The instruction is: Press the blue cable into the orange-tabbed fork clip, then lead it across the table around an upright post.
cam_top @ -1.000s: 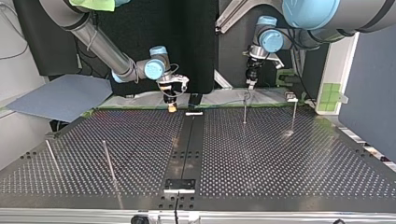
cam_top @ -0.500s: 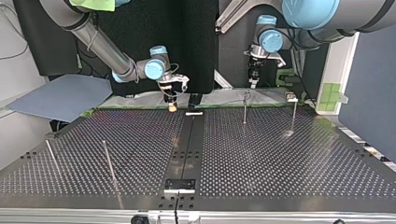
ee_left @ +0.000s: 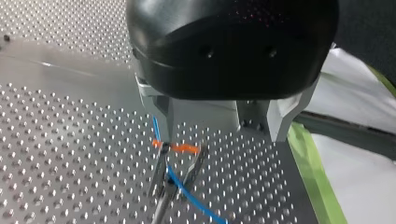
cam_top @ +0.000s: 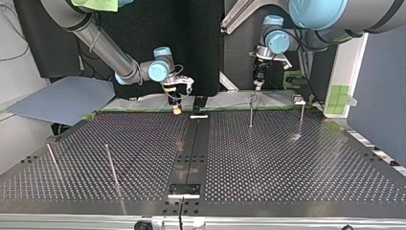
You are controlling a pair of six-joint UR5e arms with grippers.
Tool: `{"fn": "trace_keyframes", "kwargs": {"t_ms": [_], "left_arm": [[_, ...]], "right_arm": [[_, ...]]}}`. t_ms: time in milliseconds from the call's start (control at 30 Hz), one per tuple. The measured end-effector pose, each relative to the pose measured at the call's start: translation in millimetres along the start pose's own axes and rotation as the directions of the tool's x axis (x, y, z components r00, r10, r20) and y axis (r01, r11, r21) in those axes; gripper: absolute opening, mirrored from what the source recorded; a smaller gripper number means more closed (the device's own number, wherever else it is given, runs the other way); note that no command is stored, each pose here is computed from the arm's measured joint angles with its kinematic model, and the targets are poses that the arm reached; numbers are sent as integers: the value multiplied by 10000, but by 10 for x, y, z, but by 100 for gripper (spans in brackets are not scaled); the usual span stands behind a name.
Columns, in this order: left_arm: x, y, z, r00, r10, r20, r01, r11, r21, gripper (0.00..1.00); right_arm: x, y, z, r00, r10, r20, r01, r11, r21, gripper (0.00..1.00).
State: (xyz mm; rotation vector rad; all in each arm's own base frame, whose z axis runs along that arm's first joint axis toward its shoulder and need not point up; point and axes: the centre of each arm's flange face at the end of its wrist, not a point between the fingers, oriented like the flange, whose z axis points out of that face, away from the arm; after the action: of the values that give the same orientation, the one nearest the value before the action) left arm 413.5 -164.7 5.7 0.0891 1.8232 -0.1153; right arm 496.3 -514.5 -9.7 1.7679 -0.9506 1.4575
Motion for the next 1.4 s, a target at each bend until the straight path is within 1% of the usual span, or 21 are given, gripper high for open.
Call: {"fn": "trace_keyframes", "kwargs": {"t_ms": [133, 233, 367, 467, 667, 833, 1200, 1300, 1400], "left_arm": [[4, -88, -8, 9999, -106, -49, 108, 9990, 431, 100], [1, -179, -9, 9996, -248, -158, 260, 9962, 829, 100], [-8, -335, -8, 9996, -115, -244, 149, 9893, 1453, 100], [-40, -433, 25, 9999, 6, -145, 19, 9854, 1703, 100], [-135, -638, 117, 9995, 137, 278, -185, 9836, 1795, 100], [-197, -808, 157, 9985, 104, 544, -200, 9834, 1802, 100], [-256, -1202, 118, 9956, 209, 912, -371, 9831, 1791, 100], [-290, -1270, 134, 9944, 221, 1038, -397, 9845, 1709, 100], [-329, -1282, 173, 9931, 205, 1155, -382, 9875, 1532, 100]], "right_arm": [[-2, 0, -2, 10000, -19, 30, 19, 10000, 1, 0], [-7, 0, -6, 10000, -27, 64, 27, 10000, 2, 0], [-11, 1, -7, 10000, -31, 72, 31, 10000, 0, 0], [-12, 2, -7, 10000, -31, 73, 31, 10000, 0, 0], [-17, 2, -8, 10000, -44, 89, 44, 10000, 0, 0], [-18, 2, -8, 10000, -47, 86, 47, 10000, -1, 0], [-25, -1, -10, 9999, -49, 101, 49, 10000, 4, 0], [-28, 1, -10, 9999, -48, 107, 48, 10000, 1, 0], [-30, 1, -10, 9999, -48, 110, 48, 10000, 5, 0]]}}
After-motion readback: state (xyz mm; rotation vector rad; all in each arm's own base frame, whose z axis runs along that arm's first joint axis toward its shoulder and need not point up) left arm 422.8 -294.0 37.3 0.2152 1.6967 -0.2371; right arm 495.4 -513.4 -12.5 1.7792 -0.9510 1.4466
